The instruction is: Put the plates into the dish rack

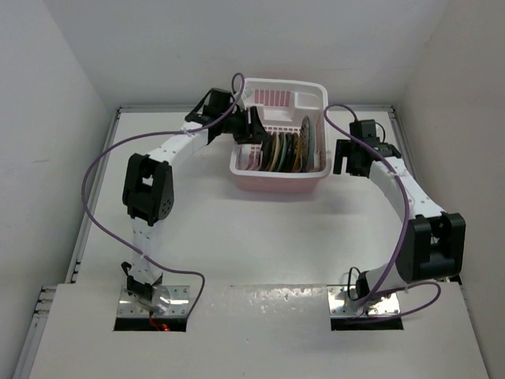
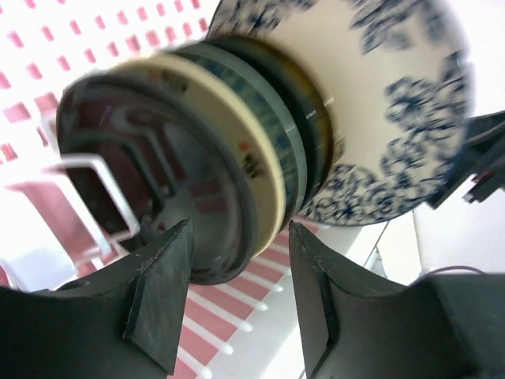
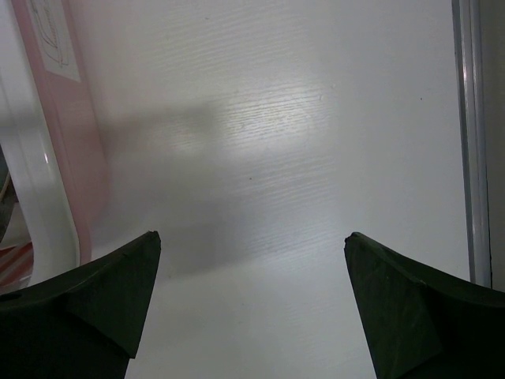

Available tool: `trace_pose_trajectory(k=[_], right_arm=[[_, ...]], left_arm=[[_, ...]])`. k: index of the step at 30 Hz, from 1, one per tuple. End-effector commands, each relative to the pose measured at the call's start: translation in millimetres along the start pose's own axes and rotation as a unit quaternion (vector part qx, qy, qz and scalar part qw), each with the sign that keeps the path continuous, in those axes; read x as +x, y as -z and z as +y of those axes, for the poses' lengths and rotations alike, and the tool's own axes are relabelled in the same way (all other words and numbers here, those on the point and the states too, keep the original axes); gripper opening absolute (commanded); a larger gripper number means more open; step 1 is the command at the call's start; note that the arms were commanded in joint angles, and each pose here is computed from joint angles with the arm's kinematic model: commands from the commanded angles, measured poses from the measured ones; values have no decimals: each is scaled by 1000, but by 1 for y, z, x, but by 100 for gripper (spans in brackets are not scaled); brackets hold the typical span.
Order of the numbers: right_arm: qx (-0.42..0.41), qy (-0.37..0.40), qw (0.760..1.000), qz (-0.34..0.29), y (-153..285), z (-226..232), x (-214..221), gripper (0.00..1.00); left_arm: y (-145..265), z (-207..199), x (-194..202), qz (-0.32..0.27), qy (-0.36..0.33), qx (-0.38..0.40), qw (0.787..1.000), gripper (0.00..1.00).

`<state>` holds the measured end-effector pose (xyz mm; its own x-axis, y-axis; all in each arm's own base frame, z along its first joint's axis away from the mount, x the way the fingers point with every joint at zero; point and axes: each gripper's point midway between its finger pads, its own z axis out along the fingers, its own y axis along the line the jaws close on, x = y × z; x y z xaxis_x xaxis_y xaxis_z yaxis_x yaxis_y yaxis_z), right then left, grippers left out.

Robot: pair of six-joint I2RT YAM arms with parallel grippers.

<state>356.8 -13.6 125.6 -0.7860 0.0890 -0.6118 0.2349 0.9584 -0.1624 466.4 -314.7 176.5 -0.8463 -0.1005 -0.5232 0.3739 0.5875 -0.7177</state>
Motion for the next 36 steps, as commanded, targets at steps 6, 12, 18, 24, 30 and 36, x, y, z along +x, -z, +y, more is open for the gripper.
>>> trace_pose_trajectory(k=[6, 12, 18, 24, 30, 36], right_arm=[[-58, -60, 996, -29, 22, -10, -28, 100], [-76, -195, 977, 23, 13, -34, -19, 100], [-29, -259, 965, 0, 13, -62, -11, 100], [4, -273, 962, -7, 17, -74, 6, 100], [-7, -276, 961, -12, 21, -71, 7, 100], [-13, -278, 960, -5, 26, -68, 11, 100]], left_arm=[[62, -54, -91, -111, -202, 0, 973, 56], [155, -9, -142, -198, -316, -268, 888, 58], [298, 102, -89, -196, -228, -548, 781, 71], [370, 174, 23, -162, -127, -583, 786, 72], [387, 193, 83, -169, -108, -570, 796, 73], [389, 206, 104, -168, -111, -575, 793, 74]])
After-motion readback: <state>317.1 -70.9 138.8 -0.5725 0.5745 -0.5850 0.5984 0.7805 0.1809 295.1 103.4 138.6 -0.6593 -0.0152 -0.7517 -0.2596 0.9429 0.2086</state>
